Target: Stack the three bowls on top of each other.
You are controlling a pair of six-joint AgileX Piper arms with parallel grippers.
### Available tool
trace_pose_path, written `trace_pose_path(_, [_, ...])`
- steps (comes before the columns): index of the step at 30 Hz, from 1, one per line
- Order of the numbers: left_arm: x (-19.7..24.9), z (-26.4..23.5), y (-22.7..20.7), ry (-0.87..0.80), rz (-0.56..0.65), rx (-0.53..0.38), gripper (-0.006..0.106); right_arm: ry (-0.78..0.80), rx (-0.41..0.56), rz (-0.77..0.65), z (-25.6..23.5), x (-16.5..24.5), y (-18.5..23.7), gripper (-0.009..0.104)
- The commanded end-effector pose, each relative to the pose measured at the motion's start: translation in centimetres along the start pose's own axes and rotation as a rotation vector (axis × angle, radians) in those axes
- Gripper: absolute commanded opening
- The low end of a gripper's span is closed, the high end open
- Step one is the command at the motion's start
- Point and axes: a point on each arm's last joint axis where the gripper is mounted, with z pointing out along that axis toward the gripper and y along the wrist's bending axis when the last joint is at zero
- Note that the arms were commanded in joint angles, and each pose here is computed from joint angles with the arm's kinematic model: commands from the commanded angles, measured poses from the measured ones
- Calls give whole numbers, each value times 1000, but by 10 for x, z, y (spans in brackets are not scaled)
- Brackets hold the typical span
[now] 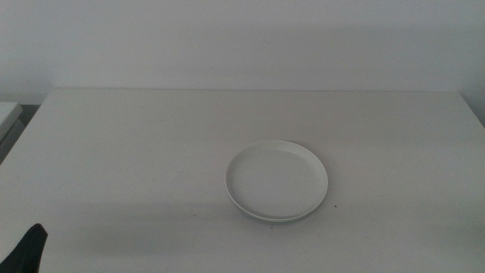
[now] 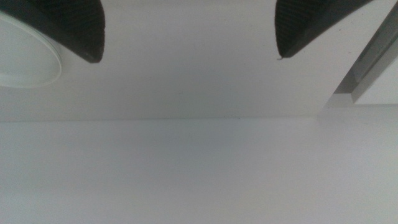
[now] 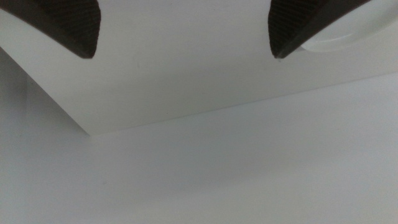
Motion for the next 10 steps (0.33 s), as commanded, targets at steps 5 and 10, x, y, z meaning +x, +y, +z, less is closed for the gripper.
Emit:
trace_pose_path(5, [-1,0,2,-19,-1,-30,94,-11,6,-12,0,0,-1,86])
trace_pose_path(10, [-1,0,2,-18,6,-29,94,-11,6,-12,0,0,-1,86])
